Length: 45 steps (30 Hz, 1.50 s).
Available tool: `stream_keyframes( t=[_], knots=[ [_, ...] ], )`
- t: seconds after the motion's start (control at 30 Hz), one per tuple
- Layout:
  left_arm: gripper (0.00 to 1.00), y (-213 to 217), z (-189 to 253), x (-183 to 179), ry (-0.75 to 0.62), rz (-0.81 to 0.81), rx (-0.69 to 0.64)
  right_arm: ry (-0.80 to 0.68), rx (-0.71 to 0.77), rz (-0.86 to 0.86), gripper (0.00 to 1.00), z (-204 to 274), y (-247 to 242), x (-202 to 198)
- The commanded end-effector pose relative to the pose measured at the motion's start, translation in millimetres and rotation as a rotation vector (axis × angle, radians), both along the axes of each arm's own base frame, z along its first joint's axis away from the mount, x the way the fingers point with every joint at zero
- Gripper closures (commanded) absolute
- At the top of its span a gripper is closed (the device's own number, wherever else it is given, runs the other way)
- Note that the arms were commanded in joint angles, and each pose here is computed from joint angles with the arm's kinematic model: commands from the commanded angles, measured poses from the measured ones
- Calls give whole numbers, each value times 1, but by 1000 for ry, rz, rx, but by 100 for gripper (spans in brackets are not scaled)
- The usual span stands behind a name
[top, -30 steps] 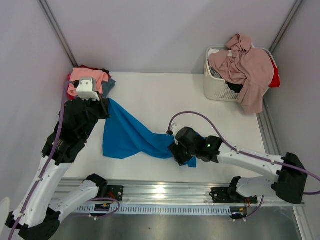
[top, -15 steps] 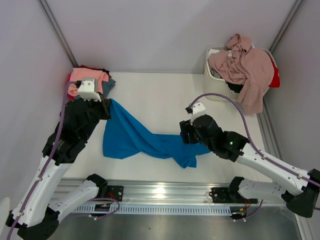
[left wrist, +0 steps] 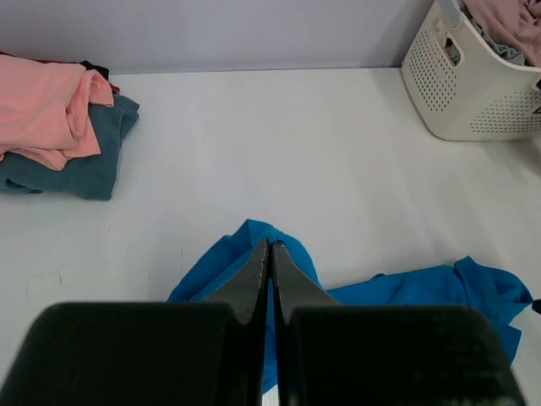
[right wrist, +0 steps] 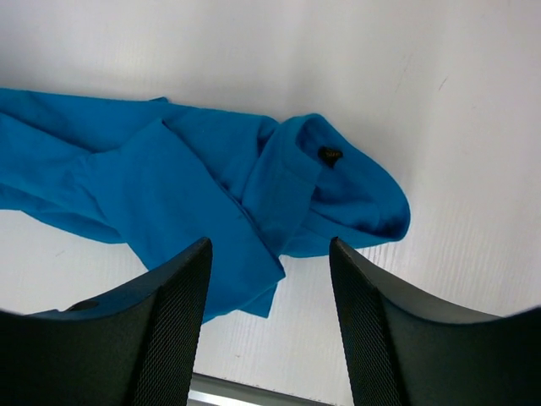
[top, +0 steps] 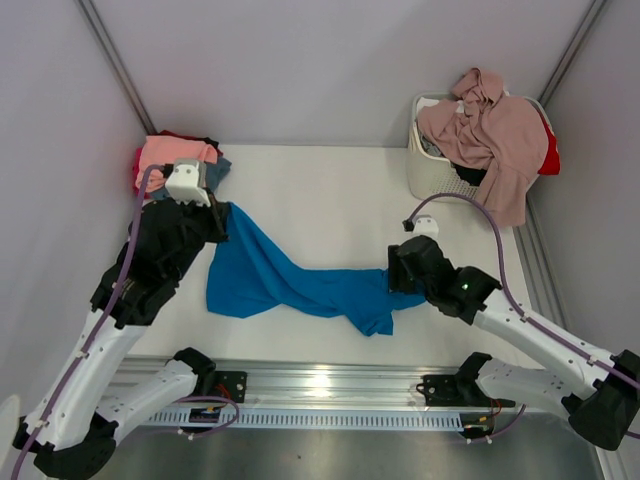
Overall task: Fold and stack the t-shirts
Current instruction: Flatten out the tshirt
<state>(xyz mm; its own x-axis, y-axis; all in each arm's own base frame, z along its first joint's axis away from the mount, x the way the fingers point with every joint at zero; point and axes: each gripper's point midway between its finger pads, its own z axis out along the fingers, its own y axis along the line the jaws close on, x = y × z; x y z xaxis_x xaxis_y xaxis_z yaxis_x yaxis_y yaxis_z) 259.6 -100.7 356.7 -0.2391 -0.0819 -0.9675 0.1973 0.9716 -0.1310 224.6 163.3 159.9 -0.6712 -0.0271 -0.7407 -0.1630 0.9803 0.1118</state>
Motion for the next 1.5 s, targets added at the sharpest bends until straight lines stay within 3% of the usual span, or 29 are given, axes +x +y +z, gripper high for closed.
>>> stream_keyframes(
  t=[0.0, 0.23, 0.8, 1.13, 1.47],
  knots=[
    [99, -7, 7, 2, -36, -29, -8, 45, 54, -12, 39, -9, 4, -9],
    [99, -7, 6, 3, -38, -28, -4, 118, 114, -9, 41, -29, 11, -22],
    [99, -11, 0, 10, -19, -26, 7, 194, 105, -17, 46, -57, 5, -38],
    [99, -16, -3, 14, -11, -33, 12, 178, 174, -41, 49, -62, 5, -40],
    [99, -18, -2, 15, -13, -38, 17, 96, 336, -68, 52, -50, 3, -38]
  ],
)
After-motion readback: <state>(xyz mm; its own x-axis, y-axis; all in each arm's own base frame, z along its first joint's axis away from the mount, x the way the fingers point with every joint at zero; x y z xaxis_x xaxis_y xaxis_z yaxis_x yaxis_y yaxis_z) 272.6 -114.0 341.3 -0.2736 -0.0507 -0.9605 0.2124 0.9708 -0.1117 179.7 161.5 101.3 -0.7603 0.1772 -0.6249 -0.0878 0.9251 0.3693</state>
